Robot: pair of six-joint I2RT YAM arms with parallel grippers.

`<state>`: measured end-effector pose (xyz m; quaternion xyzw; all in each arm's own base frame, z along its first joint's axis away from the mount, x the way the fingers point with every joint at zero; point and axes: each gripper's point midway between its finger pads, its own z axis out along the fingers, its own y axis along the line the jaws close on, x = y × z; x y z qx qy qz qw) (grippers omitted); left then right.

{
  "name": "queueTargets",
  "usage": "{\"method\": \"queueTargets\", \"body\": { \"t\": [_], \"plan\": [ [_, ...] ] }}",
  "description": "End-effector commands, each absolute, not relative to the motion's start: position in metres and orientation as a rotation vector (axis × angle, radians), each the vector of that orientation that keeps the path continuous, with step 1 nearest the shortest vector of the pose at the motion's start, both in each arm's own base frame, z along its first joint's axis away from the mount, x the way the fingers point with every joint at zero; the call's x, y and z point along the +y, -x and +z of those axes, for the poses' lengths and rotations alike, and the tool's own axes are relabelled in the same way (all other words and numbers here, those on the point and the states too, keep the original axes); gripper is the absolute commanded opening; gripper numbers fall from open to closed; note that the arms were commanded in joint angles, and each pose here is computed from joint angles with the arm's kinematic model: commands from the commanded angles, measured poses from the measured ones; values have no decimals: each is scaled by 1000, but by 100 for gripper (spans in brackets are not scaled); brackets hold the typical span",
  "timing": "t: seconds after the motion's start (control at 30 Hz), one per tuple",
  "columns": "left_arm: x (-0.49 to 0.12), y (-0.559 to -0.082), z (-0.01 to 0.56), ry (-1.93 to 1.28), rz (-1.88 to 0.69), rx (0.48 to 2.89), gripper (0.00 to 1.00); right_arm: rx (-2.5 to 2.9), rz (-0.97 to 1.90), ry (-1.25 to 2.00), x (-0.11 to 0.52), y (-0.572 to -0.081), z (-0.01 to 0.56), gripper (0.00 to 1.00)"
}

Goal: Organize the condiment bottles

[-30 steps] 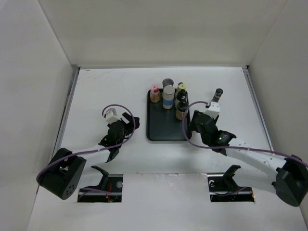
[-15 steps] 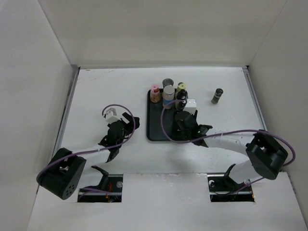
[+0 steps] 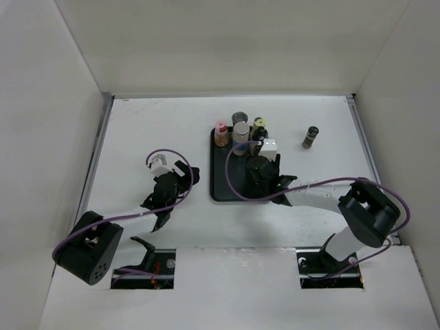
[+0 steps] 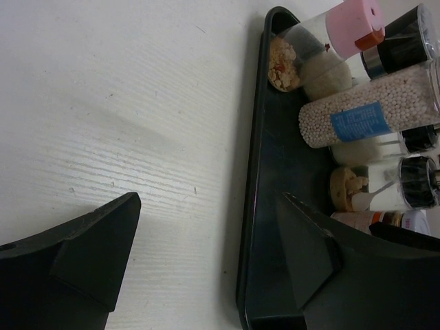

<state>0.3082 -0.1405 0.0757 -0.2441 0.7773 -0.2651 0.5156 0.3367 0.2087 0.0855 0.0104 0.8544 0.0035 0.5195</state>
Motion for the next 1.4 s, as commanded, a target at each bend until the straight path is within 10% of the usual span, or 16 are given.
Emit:
{"method": "queueTargets", "body": {
  "t": [0.0,0.7,0.97,1.13,1.37],
  "plan": [
    [-145,-317,96,591,-692,1798,79,1913,30,-127,213,-361,124,74],
    [-143,-317,98,596,-690,1785,79,1868,151,-174,177,-314,177,86],
    [-143,-317,96,596,-686,1793,79,1754,41,-503,61,-363,199,42],
    [-142,-316,98,596,-691,1786,79,1783,-124,-544,11,-413,199,85],
    [-144,-317,96,592,-693,1796,79,1869,-114,-536,-6,-462,175,90]
  ]
}}
